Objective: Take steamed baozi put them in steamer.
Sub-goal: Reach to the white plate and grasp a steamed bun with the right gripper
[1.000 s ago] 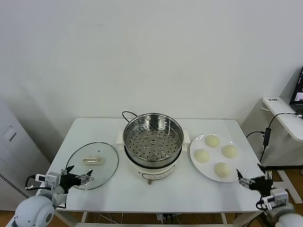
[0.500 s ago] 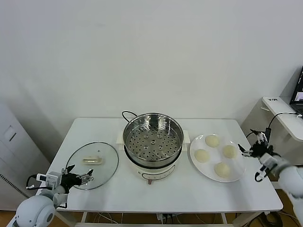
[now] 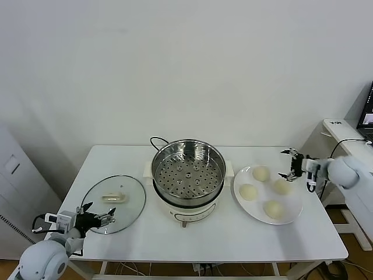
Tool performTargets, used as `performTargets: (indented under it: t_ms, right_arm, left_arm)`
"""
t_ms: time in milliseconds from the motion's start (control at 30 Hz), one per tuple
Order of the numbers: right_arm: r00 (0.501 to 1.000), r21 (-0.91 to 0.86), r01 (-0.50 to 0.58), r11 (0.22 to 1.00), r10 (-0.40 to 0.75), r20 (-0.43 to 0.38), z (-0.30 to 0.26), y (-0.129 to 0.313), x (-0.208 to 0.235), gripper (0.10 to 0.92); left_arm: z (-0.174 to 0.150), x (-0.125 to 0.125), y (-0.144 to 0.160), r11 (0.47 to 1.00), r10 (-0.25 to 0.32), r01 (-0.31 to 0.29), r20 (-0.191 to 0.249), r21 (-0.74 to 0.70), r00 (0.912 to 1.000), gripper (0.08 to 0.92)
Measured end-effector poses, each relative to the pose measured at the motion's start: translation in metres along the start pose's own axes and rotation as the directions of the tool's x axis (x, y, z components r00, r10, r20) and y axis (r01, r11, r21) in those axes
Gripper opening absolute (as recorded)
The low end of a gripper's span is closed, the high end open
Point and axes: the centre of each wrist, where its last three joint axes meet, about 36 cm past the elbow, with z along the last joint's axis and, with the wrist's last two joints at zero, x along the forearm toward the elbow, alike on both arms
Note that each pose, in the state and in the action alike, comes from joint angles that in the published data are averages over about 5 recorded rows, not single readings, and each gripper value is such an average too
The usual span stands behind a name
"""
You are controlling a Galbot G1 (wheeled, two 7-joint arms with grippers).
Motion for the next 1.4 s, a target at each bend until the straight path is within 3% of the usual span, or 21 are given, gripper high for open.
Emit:
performTargets:
  t_ms: [200, 433, 967, 1100, 1400]
  right_arm:
    - [0.991, 0.044, 0.129, 0.991, -0.127, -0.042, -0.015, -0.028, -0.026, 0.823]
    - [0.973, 0.075, 0.210, 0.975, -0.200, -0.115, -0.027, -0.044, -0.052, 0.823]
    - [0.961, 0.076, 0.226, 0.971, -0.209, -0.183, -0.040, -0.044, -0.095, 0.812]
    - [0.960, 0.065, 0.224, 0.972, -0.209, -0.188, -0.042, -0.042, -0.102, 0.763]
    - [0.957, 0.047, 0.230, 0.972, -0.218, -0.192, -0.041, -0.037, -0.109, 0.554]
  left_arm:
    - [-0.002, 0.000, -0.001, 1.000, 0.004, -0.004, 0.002, 0.001, 1.0000, 0.823]
    - [-0.002, 0.000, -0.002, 1.000, 0.005, -0.005, 0.002, 0.004, 1.0000, 0.823]
    - [-0.001, 0.000, -0.002, 1.000, 0.009, -0.009, 0.002, 0.003, 1.0000, 0.823]
    - [-0.001, 0.000, -0.004, 1.000, 0.011, -0.011, 0.003, -0.001, 0.9999, 0.823]
    - [-0.004, 0.002, -0.004, 1.000, 0.013, -0.013, 0.010, -0.004, 0.9999, 0.823]
